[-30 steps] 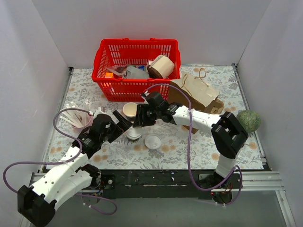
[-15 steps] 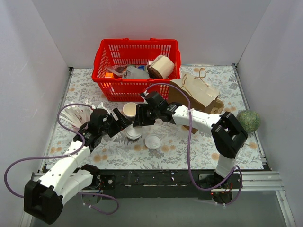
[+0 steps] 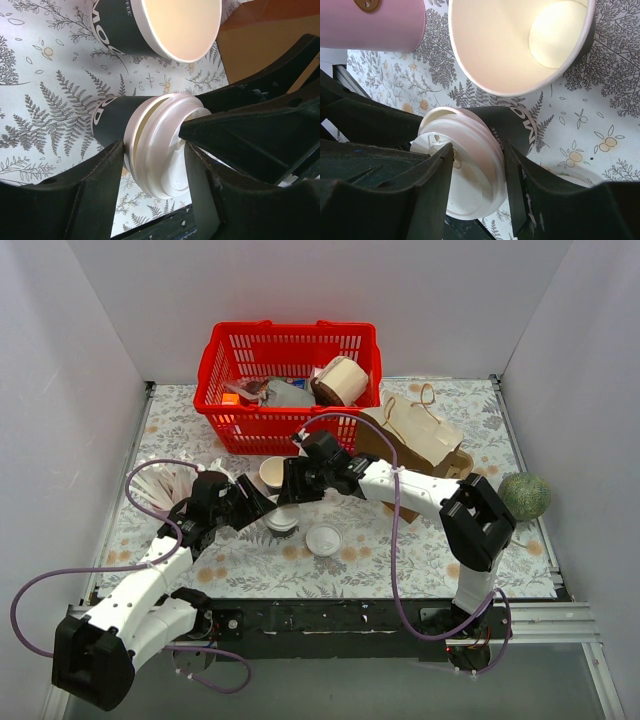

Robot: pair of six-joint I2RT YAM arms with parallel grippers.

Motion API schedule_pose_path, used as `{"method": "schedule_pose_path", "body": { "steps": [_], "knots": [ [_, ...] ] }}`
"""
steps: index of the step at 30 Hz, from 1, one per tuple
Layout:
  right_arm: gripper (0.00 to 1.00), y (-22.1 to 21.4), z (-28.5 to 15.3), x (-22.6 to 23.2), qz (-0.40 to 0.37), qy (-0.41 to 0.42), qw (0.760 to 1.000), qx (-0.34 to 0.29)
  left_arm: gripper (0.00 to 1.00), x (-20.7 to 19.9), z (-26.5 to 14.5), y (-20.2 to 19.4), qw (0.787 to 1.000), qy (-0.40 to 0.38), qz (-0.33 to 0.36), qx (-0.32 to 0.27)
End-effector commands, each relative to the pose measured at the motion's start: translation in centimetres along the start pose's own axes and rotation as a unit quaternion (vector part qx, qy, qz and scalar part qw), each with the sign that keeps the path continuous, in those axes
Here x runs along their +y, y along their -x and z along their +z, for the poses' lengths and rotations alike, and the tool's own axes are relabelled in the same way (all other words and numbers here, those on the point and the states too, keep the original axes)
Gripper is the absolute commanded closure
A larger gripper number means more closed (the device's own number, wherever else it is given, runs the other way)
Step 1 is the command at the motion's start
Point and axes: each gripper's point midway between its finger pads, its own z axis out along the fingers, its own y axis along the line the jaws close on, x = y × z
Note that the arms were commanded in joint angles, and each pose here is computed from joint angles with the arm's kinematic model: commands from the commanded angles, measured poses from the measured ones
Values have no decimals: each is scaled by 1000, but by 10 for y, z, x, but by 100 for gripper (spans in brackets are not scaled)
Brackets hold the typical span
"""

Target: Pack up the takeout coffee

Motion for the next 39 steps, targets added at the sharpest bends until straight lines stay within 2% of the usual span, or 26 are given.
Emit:
{"method": "schedule_pose_path", "body": {
  "steps": [1,2,7,12,19,26,32,36,39],
  "knots": [
    [48,3,5,20,-21,28,999,3,52,-5,-2,-4,1000,-20,4,6],
    [49,3,5,21,-22,29,999,3,56,-4,0,-5,1000,-17,3,10],
    [48,4,6,24,-33,37,999,0,59,-4,3,-9,1000,-18,3,21],
    [46,2,5,23,-41,37,998,4,70,-3,2,-9,1000,-18,-4,21],
    [39,10,-18,16,-48,1,998,-30,74,8,2,-9,1000,13,-20,15],
    [37,8,-28,14,-34,-10,999,-31,73,5,-1,-6,1000,9,-24,7],
    [37,-1,-36,-6,-24,-60,998,-19,71,3,-1,-9,1000,4,-27,16],
    [39,-10,-38,-15,-14,-62,998,-14,62,-5,-3,-10,999,-17,-19,22],
    [45,-11,-37,-10,-11,-45,999,-13,56,-8,-4,-12,999,-28,-15,27]
  ]
}}
